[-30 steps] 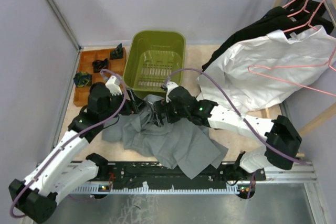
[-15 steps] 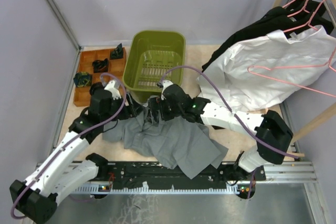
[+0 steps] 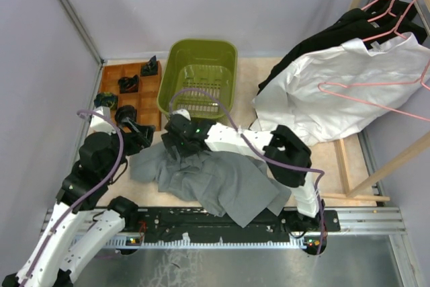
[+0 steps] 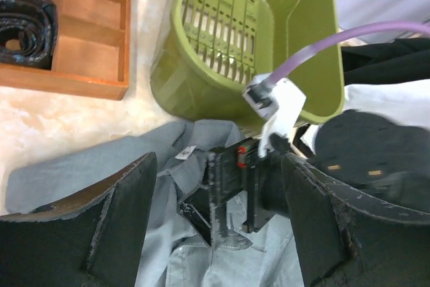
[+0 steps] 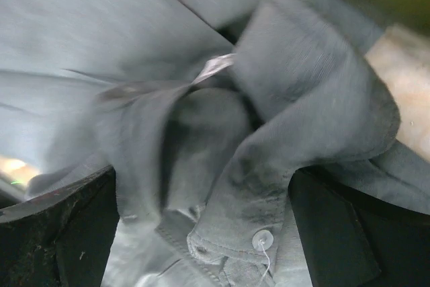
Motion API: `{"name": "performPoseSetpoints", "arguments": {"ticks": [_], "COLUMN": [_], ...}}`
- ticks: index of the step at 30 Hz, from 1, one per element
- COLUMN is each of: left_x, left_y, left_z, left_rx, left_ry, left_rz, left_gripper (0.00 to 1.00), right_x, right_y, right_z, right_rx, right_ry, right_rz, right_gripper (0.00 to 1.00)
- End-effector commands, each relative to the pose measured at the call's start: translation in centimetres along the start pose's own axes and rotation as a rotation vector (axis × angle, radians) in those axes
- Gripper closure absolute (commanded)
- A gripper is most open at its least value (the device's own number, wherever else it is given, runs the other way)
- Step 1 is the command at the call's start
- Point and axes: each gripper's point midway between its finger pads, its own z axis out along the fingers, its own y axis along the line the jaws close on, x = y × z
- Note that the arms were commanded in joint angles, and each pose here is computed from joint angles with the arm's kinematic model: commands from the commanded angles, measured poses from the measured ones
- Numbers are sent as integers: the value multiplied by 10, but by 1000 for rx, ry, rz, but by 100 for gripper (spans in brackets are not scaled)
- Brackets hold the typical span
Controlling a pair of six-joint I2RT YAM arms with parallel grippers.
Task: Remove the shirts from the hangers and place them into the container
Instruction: Pick up the shirt from the center of the board.
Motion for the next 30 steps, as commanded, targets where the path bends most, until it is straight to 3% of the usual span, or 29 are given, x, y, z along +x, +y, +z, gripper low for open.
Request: {"name": "performPoseSetpoints", "arguments": {"ticks": [1,6,9,12,16,24,30], "left_x": [6,7,16,22,28,23,22], "left_y": [15,18,20,19,20,18,18], "left_z": [-4,-4,2,6,8,5,2], "left_rx": [-62,-70,-77,-72,-61,-48,-41], "left_ry": [16,20,48,71,73,59,51], "left_rz": [4,26,45,48,39,48,38], "left_gripper": [20,20,19,19,19,18,18], "right_x": [52,109,157,173,158,71,39], "right_y": [-48,-89,-116,-135,-130,-90,-65], "right_z": [22,24,28,22,13,-9,-21], "right_rx": [235,364,401,463,458,422,347], "right_ry": [167,251,365,378,294,60,-15], "right_rz": [-101,-203,-235,-268,-275,-249,-226], "right_gripper": [1,1,1,1,1,1,1]}}
